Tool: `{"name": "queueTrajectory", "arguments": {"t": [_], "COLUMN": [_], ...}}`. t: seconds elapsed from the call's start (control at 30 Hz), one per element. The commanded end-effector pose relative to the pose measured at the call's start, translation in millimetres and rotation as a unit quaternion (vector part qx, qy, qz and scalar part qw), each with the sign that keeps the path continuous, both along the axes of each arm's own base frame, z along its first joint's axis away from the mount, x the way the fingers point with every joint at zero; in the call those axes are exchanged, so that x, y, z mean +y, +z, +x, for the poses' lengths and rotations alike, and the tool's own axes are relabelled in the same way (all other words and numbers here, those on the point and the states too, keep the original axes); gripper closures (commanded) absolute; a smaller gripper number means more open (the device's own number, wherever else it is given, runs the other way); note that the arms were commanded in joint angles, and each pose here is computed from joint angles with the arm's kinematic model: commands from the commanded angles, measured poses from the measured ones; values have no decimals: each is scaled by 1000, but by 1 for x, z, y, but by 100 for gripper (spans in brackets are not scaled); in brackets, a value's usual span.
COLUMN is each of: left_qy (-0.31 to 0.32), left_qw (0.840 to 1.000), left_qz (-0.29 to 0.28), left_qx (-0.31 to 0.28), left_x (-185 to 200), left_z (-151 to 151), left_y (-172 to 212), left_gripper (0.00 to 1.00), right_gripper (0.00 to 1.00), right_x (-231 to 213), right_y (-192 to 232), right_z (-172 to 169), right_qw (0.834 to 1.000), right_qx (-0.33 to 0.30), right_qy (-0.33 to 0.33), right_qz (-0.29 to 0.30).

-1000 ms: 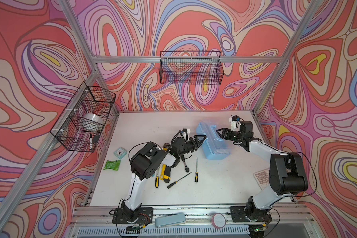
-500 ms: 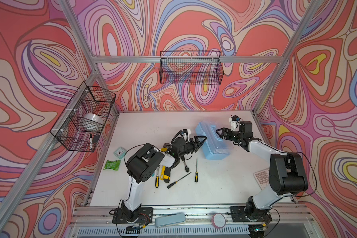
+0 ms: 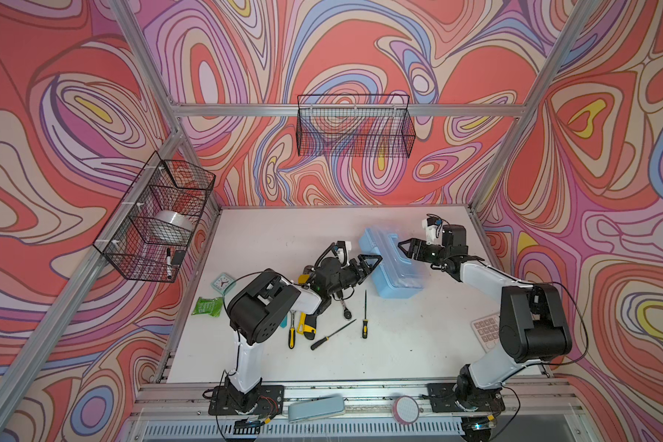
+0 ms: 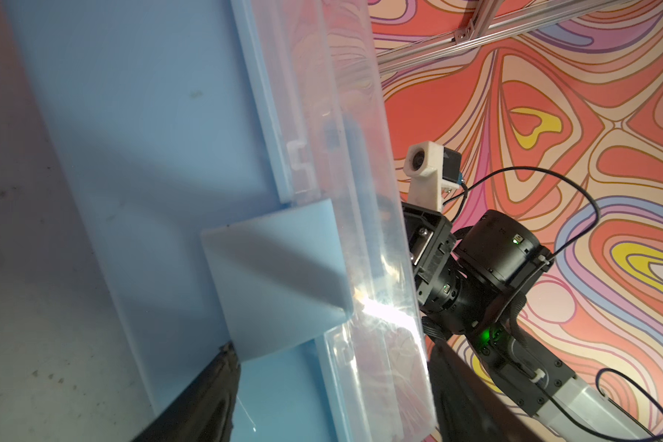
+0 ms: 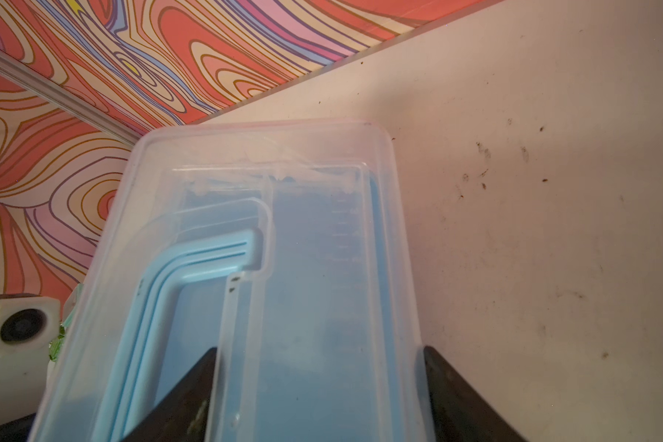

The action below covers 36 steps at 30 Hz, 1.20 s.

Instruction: Pack the tool kit

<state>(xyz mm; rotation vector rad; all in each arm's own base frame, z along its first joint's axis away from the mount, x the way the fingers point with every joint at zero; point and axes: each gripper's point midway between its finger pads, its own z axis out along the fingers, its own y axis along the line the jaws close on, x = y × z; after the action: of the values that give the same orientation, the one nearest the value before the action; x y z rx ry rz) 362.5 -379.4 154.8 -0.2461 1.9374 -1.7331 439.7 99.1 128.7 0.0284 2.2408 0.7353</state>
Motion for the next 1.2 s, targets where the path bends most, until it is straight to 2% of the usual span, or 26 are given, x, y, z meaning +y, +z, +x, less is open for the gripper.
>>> {"name": "queueTrajectory", "arguments": {"t": [0.0,0.23,0.6,0.8,1.17], "left_qy": [-1,-2,16,9,39], "left_qw": [980,974,973,978,984], "left_qz": [-101,-100,-98,-97,-81], "left_qx": [-170,-202,-210,-183,-152], "left_x": [10,13,27,24,48], "left_z": [-8,-5,-5,0,2], "left_y": [121,135,142,126,105], "left_gripper": [23,25,26,24,15], "right_gripper": [36,36,36,36,35], "right_x": [-18,-18,-26,-27,-20], "right_y": [-89,-90,-92,-93,-87], "right_z": [-54,-53,-51,-50,-45], "right_qw": [984,983,982,981,984], "right_qx": [160,162,169,171,166], "right_qy": [-9,-7,-17,-20,-14], "right_qz": [-83,-81,-86,-89,-68]}}
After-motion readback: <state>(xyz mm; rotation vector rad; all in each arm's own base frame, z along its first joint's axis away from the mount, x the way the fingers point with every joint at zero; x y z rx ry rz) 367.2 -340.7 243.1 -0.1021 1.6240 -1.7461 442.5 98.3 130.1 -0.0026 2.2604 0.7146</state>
